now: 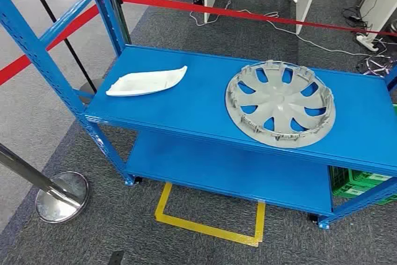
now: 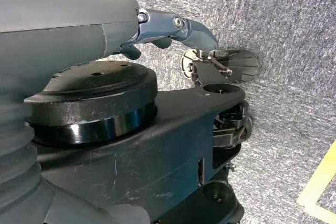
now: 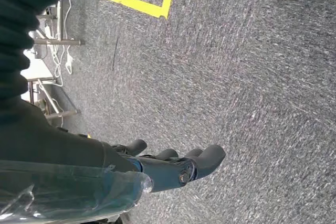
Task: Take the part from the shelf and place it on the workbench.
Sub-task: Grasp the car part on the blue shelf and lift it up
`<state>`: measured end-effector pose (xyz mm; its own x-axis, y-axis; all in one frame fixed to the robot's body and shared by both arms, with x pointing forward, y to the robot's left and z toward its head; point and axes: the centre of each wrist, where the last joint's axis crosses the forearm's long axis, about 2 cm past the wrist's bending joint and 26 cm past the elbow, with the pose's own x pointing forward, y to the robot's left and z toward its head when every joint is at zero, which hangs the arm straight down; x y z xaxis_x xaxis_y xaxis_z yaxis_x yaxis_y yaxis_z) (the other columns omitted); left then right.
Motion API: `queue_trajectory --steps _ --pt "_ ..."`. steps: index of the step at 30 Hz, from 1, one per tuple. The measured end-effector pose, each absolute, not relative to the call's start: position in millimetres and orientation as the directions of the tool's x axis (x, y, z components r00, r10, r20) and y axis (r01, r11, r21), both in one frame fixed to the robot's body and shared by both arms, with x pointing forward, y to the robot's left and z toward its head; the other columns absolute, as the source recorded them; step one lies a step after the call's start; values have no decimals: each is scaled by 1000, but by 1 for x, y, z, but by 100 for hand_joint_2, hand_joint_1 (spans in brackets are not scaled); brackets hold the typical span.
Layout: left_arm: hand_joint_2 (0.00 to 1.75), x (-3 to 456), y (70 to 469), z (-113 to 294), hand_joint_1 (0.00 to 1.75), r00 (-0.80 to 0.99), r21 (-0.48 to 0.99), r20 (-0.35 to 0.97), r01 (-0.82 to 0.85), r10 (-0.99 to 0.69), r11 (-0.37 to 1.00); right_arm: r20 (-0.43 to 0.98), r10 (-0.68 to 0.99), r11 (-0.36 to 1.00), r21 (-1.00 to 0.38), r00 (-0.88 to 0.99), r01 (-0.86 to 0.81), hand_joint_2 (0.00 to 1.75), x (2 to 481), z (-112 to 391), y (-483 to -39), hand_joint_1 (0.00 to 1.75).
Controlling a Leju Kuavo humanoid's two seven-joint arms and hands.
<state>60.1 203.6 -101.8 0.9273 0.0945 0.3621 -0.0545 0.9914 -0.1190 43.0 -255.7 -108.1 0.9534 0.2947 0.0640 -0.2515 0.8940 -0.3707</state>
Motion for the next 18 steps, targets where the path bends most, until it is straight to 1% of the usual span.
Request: queue_trajectory --steps 18 --pt "175 60 202 -101 0 929 -123 360 -39 81 992 82 299 893 -375 951 -249 175 43 -108 -256 0"
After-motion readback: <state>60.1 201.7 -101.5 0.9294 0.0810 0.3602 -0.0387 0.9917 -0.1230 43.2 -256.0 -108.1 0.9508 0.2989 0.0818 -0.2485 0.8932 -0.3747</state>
